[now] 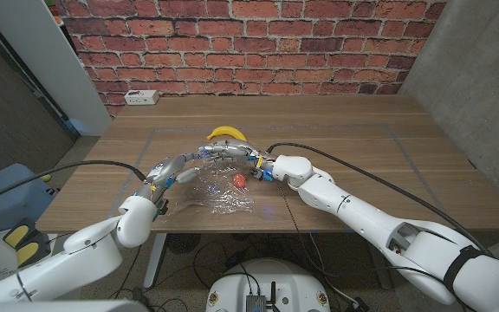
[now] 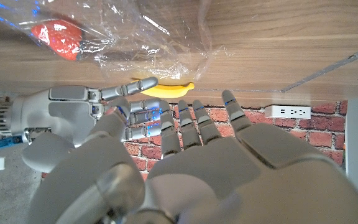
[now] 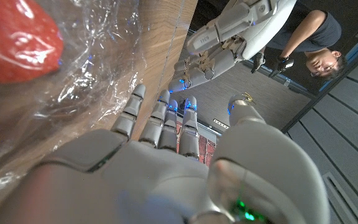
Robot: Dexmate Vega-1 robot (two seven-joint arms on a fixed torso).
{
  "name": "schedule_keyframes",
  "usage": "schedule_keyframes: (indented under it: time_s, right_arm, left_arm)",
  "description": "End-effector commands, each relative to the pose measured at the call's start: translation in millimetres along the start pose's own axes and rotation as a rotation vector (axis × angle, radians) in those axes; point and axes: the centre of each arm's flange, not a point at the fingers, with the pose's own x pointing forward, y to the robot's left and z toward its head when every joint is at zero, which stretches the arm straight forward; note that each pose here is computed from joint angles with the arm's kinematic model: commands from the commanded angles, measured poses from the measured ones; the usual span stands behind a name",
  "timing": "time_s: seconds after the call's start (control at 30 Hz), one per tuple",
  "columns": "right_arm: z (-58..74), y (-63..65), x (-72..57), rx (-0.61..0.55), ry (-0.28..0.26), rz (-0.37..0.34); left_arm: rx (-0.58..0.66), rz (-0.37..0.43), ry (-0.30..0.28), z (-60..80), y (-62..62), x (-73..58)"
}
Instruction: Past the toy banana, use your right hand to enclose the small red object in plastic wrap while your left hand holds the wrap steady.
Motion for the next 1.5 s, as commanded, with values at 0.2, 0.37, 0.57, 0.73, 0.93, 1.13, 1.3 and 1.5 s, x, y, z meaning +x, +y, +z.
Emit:
schedule_keyframes:
  time_s: [0.2, 0.37, 0.57, 0.73, 0.93, 1.13, 1.3, 1.5]
  right_arm:
    - [28.4, 0.3, -36.7, -0.384, 0.014, -0.098]
    - [29.5, 5.3, -53.2, -0.456, 0.058, -0.129]
    - [27.6, 13.7, -67.5, -0.524, 0.129, -0.151]
    - [24.8, 21.4, -78.4, -0.549, 0.177, -0.162]
    - [22.8, 30.8, -90.0, -0.557, 0.216, -0.176]
    - [22.4, 40.9, -99.4, -0.574, 0.255, -0.179]
    - [23.2, 49.0, -108.0, -0.6, 0.305, -0.181]
    - [22.6, 58.1, -116.7, -0.638, 0.378, -0.173]
  left_arm:
    - [0.187, -0.087, 0.034, 27.6, -2.4, -7.0]
    - [0.237, -0.101, 0.052, 32.7, -1.5, -12.5]
    - [0.28, -0.138, 0.061, 36.9, -2.3, -14.9]
    - [0.308, -0.168, 0.063, 38.7, -2.5, -17.6]
    - [0.33, -0.198, 0.058, 40.7, -3.7, -21.6]
    - [0.349, -0.22, 0.052, 41.8, -5.8, -24.5]
    - [0.373, -0.24, 0.044, 43.4, -8.7, -25.3]
    - [0.393, -0.265, 0.035, 44.8, -11.3, -25.3]
